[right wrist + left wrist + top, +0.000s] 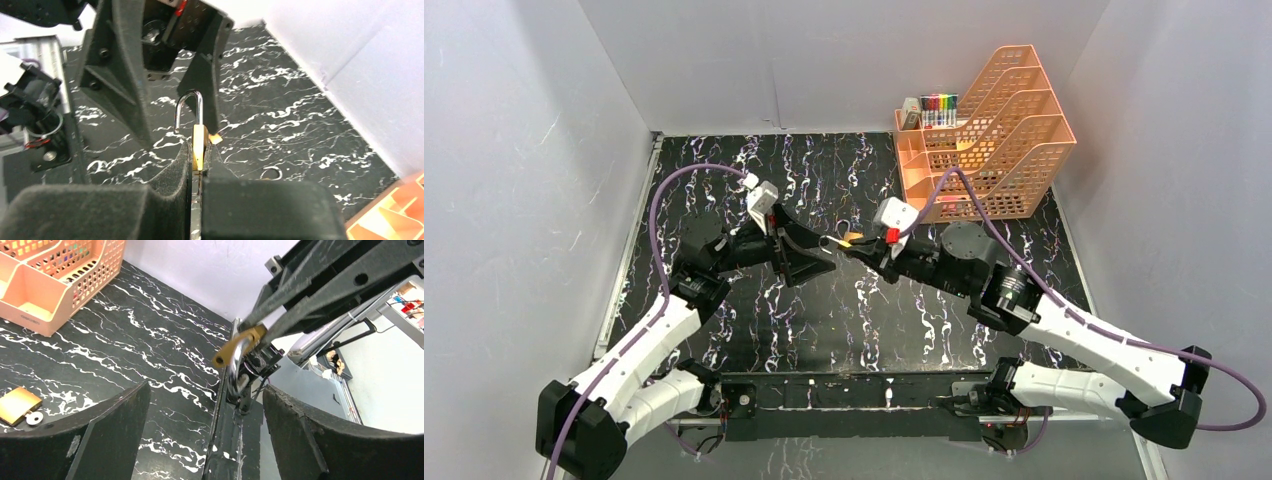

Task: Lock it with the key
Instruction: Lock the lock.

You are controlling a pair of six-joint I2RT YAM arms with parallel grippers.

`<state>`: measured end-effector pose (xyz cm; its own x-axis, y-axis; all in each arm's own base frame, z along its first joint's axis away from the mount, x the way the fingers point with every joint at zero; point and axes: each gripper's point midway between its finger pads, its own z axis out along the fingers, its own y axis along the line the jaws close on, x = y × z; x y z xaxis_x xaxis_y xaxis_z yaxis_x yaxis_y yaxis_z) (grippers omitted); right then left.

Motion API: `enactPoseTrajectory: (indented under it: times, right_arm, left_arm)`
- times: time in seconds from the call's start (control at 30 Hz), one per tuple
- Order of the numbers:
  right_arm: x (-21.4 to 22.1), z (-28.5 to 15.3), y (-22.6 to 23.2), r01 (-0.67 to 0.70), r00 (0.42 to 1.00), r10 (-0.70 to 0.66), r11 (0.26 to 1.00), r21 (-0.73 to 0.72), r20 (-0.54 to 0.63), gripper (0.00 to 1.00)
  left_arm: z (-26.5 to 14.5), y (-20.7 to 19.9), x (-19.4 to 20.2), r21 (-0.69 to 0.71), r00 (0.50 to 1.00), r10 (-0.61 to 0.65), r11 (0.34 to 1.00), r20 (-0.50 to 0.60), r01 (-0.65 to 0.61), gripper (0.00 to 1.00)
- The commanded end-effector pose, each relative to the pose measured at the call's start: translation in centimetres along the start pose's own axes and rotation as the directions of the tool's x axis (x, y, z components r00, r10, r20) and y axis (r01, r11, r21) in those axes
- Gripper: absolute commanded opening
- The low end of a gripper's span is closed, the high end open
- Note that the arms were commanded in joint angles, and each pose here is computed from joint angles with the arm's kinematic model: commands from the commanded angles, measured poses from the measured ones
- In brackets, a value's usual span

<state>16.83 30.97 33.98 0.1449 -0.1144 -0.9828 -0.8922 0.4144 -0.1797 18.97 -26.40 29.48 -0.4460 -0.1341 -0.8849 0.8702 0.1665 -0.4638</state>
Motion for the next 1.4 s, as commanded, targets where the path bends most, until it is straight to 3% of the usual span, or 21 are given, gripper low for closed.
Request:
enactPoseTrajectory:
  times: [0.0,0.27,0.5,1.0,1.1,1.13,1.2,1.37]
  right_arm:
    - [-0.7,0.2,1.9,-0.062,0.997,0.056,0.992,-0.111,-0.049,0.00]
    - [-0.5,0.4,2.6,-0.097,0.992,0.083,0.984,-0.151,-0.097,0.00]
    - [-0.4,0.1,2.2,-0.105,0.991,0.092,0.985,-0.137,-0.096,0.00]
    - [-0.4,0.4,1.2,-0.099,0.992,0.090,0.990,-0.102,-0.087,0.00]
    - [-0.2,0.5,1.3,-0.102,0.991,0.093,0.989,-0.105,-0.092,0.00]
    - [-0.1,0.6,1.3,-0.103,0.991,0.093,0.989,-0.105,-0.094,0.00]
    - [-0.1,0.6,1.2,-0.103,0.991,0.093,0.989,-0.106,-0.094,0.00]
    - [-0.4,0.5,1.0,-0.104,0.991,0.094,0.988,-0.110,-0.092,0.00]
  left_arm:
    - [-0.1,-0.5,-1.6,-0.002,0.995,0.074,0.997,0.065,-0.074,0.80]
    - [-0.5,-1.9,-1.4,0.056,0.993,0.097,0.993,0.069,-0.101,0.77]
    - [-0.6,-1.3,0.3,0.049,0.998,0.063,0.997,-0.005,-0.063,0.62]
    - [-0.5,-1.2,2.3,0.093,0.997,0.012,0.996,-0.079,-0.005,0.58]
    - [-0.6,-1.2,2.3,0.093,0.997,0.017,0.996,-0.073,-0.010,0.40]
    - [-0.6,-1.2,2.3,0.094,0.997,0.018,0.996,-0.074,-0.011,0.30]
    - [-0.6,-1.2,2.5,0.098,0.997,0.019,0.995,-0.078,-0.012,0.02]
    - [-0.7,-1.7,2.9,0.134,0.997,0.013,0.991,-0.071,-0.004,0.00]
